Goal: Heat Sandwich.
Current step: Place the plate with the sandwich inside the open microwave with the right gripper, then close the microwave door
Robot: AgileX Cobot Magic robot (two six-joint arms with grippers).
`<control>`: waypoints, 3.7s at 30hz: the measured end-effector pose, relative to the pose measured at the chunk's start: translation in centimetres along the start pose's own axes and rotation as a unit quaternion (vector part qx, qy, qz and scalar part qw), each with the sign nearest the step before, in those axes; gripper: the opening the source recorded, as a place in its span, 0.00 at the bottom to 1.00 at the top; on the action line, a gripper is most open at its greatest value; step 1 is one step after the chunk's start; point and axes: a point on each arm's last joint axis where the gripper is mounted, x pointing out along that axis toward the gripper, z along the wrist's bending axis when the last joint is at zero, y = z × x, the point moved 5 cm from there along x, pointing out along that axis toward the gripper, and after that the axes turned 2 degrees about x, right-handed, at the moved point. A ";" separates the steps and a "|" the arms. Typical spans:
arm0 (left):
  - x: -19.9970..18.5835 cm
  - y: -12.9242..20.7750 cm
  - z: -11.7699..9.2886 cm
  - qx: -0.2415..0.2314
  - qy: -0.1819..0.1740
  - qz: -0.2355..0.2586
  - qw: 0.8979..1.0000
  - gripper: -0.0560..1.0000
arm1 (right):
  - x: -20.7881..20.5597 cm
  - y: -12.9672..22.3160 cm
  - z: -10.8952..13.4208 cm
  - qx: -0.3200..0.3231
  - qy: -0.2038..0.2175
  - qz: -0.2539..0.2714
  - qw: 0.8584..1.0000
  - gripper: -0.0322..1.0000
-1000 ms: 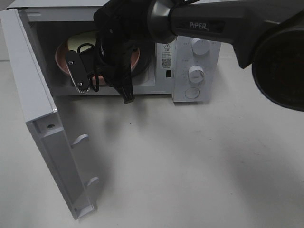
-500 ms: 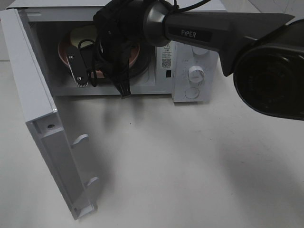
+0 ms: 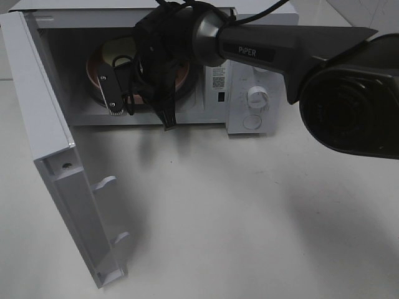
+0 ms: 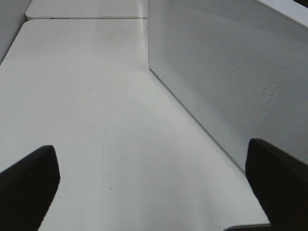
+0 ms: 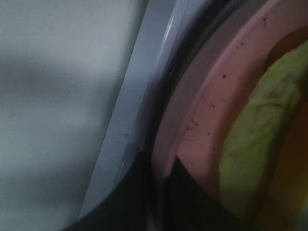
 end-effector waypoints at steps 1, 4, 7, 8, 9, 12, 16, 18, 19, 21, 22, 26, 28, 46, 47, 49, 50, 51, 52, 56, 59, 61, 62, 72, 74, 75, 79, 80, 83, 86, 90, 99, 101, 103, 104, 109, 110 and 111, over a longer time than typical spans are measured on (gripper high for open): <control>0.0 0.0 0.0 0.000 0.000 0.000 1.000 0.99 | 0.1 0.0 0.0 0.000 0.003 -0.001 1.000 0.09; 0.0 0.0 0.0 0.000 0.000 0.000 1.000 0.99 | 0.5 0.1 0.1 0.000 0.000 -0.001 1.000 0.10; 0.0 0.0 0.0 0.000 0.000 0.000 1.000 0.99 | 0.9 0.3 0.3 0.002 -0.003 0.001 1.000 0.11; 0.0 0.0 0.0 0.000 0.000 0.000 1.000 0.99 | 1.0 0.3 0.3 0.001 -0.002 0.000 1.000 0.11; 0.0 0.0 0.0 0.000 0.000 0.000 1.000 0.99 | 1.0 0.3 0.3 0.002 -0.001 0.000 1.000 0.12; 0.0 0.0 0.0 0.000 0.000 0.000 1.000 0.99 | 1.0 0.2 0.1 0.001 0.006 -0.003 1.000 0.16; 0.0 0.0 0.0 0.000 0.000 0.000 1.000 0.99 | 1.0 0.0 -0.3 0.001 0.019 -0.009 1.000 0.27; 0.0 0.0 0.0 0.000 0.000 0.000 1.000 0.99 | 1.0 0.0 -0.3 0.001 0.020 -0.010 1.000 0.30; 0.0 0.0 0.0 0.000 0.000 0.000 1.000 0.99 | 1.0 0.0 -0.3 0.001 0.020 -0.010 1.000 0.36; 0.0 0.0 0.0 0.000 0.000 0.000 1.000 0.99 | 1.0 0.0 -0.3 0.001 0.020 -0.010 1.000 0.39; 0.0 0.0 0.0 0.000 0.000 0.000 1.000 0.99 | 1.0 0.0 -0.3 0.001 0.020 -0.010 1.000 0.41; 0.0 0.0 0.0 0.000 0.000 0.000 1.000 0.99 | 1.0 0.0 -0.3 0.014 0.020 -0.010 1.000 0.50; 0.0 0.0 0.0 0.000 0.000 0.000 1.000 0.99 | 1.0 0.0 -0.4 0.028 0.023 -0.012 0.999 0.57; 0.0 0.0 0.0 0.000 0.000 0.000 1.000 0.99 | 0.9 -0.3 -0.7 0.092 0.032 -0.025 0.995 0.81; 0.0 0.0 0.0 0.000 0.000 0.000 1.000 0.99 | 0.9 -0.3 -0.7 0.092 0.032 -0.025 0.995 0.81; 0.0 0.0 0.0 0.000 0.000 0.000 1.000 0.99 | 0.9 -0.3 -0.7 0.093 0.034 -0.026 0.995 0.81; 0.0 0.0 0.0 0.000 0.000 0.000 1.000 0.99 | 0.9 -0.3 -0.7 0.093 0.034 -0.026 0.995 0.81; 0.0 0.0 0.0 0.000 0.000 0.000 1.000 0.99 | 0.7 -0.3 -0.7 0.093 0.034 -0.028 0.995 0.81; 0.0 0.0 0.0 0.000 0.000 0.000 1.000 0.99 | 0.5 -0.3 -0.7 0.093 0.036 -0.029 0.995 0.81; 0.0 0.0 0.0 0.000 0.000 0.000 1.000 0.99 | 0.1 -0.2 -0.2 0.090 0.034 -0.033 0.995 0.80; 0.0 0.0 0.0 0.000 0.000 0.000 1.000 0.99 | -0.3 0.0 0.3 0.088 0.033 -0.037 0.995 0.80; 0.0 0.0 0.0 0.000 0.000 0.000 1.000 0.99 | -0.5 0.0 0.4 0.088 0.034 -0.039 0.995 0.80; 0.0 0.0 0.0 0.000 0.000 0.000 1.000 0.99 | -0.7 0.0 0.4 0.087 0.036 -0.040 0.995 0.80; 0.0 0.0 0.0 0.000 0.000 0.000 1.000 0.99 | -2.9 0.6 1.4 0.100 0.035 -0.050 0.993 0.78; 0.0 0.0 0.0 0.000 0.000 0.000 1.000 0.99 | -3.2 0.8 2.0 0.100 0.032 -0.051 0.993 0.78; 0.0 0.0 0.0 0.000 0.000 0.000 1.000 0.99 | -3.4 0.9 2.3 0.099 0.031 -0.052 0.993 0.78; 0.0 0.0 0.0 0.000 0.000 0.000 1.000 0.99 | -4.7 1.3 3.3 0.098 0.029 -0.057 0.993 0.78; 0.0 0.0 0.0 0.000 0.000 0.000 1.000 0.99 | -5.0 1.4 3.5 0.098 0.029 -0.059 0.993 0.78; 0.0 0.0 0.0 0.000 0.000 0.000 1.000 0.99 | -6.2 2.0 4.7 0.095 0.023 -0.059 0.993 0.78; 0.0 0.0 0.0 0.000 0.000 0.000 1.000 0.99 | -6.8 2.3 5.4 0.096 0.018 -0.058 0.994 0.78; 0.0 0.0 0.0 0.000 0.000 0.000 1.000 0.99 | -8.0 2.8 6.5 0.108 0.010 -0.058 0.992 0.78; 0.0 0.0 0.0 0.000 0.000 0.000 1.000 0.99 | -11.3 4.1 9.7 0.147 -0.009 -0.054 0.988 0.77; 0.0 0.0 0.0 0.000 0.000 0.000 1.000 0.99 | -11.6 4.3 10.1 0.151 -0.011 -0.053 0.987 0.77; 0.0 0.0 0.0 0.000 0.000 0.000 1.000 0.99 | -12.7 4.9 11.0 0.170 -0.014 -0.052 0.984 0.77; 0.0 0.0 0.0 0.000 0.000 0.000 1.000 0.99 | -13.1 5.1 11.4 0.176 -0.015 -0.051 0.983 0.77; 0.0 0.0 0.0 0.000 0.000 0.000 1.000 0.99 | -14.6 5.9 12.8 0.197 -0.018 -0.050 0.979 0.77; 0.0 0.0 0.0 0.000 0.000 0.000 1.000 0.99 | -15.0 6.1 13.1 0.204 -0.019 -0.050 0.977 0.77; 0.0 0.0 0.0 0.000 0.000 0.000 1.000 0.99 | -15.7 6.5 13.8 0.222 -0.020 -0.049 0.974 0.77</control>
